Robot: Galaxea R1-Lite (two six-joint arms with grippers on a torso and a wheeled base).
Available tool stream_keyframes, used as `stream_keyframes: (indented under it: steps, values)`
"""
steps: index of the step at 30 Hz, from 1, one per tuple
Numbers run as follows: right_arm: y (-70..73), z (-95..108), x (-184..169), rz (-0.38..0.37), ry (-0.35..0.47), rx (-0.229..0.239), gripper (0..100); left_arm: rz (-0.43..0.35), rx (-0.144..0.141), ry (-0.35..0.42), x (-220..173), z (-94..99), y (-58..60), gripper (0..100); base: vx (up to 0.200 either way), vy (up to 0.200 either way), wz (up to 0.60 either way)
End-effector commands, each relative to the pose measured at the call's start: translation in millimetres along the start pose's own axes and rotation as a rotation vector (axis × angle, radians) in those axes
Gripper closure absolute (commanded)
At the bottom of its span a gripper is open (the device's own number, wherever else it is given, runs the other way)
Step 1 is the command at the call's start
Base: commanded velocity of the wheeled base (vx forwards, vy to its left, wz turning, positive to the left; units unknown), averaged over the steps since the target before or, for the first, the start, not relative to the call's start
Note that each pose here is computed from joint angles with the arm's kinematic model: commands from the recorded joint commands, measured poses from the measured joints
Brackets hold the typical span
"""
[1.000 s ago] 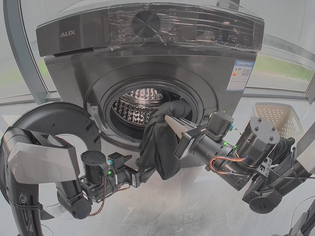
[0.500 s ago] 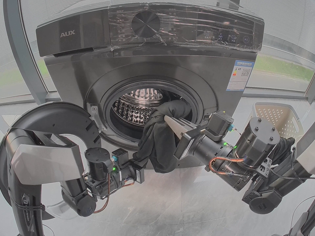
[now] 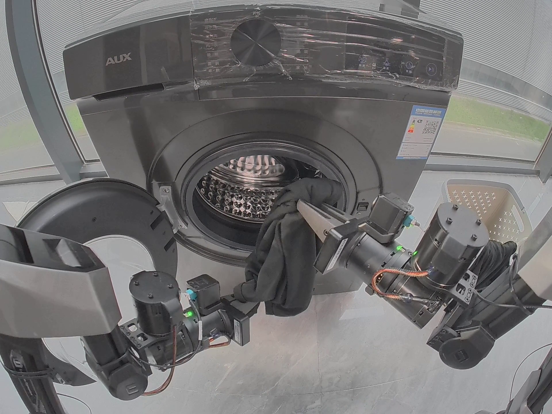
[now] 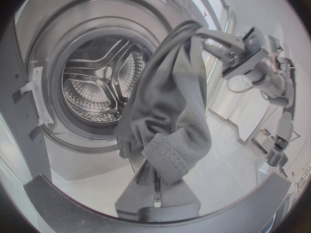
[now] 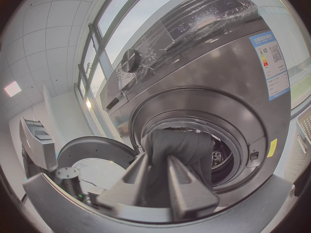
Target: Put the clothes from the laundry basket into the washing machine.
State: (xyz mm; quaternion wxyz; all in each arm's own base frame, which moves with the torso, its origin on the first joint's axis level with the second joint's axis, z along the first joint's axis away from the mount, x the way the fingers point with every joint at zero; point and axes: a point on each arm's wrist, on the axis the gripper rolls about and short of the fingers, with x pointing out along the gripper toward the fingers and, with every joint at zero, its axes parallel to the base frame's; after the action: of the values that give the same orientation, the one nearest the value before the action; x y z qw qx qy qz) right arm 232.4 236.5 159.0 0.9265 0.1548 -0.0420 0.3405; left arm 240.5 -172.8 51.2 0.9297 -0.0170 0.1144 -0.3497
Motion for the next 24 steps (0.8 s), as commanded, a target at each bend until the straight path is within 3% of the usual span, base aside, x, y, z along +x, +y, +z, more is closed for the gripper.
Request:
stream_keyframes:
  steps: [1, 6, 11, 17, 24]
  values:
    - [-12.5, -7, -2, -0.042, 0.041, -0.01, 0, -0.066, 0.013, -0.06, -31, 21.7, -22.1, 100, 0.0, 0.0, 0.0]
    - [-16.5, -18, -8, -0.059, 0.107, -0.018, 0, -0.101, 0.018, -0.142, -39, 41.4, -31.1, 100, 0.0, 0.0, 0.0]
    - [-15.5, -31, -17, -0.057, 0.169, -0.025, 0, -0.108, 0.015, -0.208, -33, 55.8, -32.5, 100, 0.0, 0.0, 0.0]
    - [-19.0, -38, -25, -0.069, 0.212, -0.04, 0, -0.099, -0.002, -0.239, -20, 61.6, -29.9, 100, 0.0, 0.0, 0.0]
    - [-22.4, -42, -30, -0.079, 0.236, -0.06, 0, -0.084, -0.003, -0.247, -19, 63.2, -27.2, 100, 0.0, 0.0, 0.0]
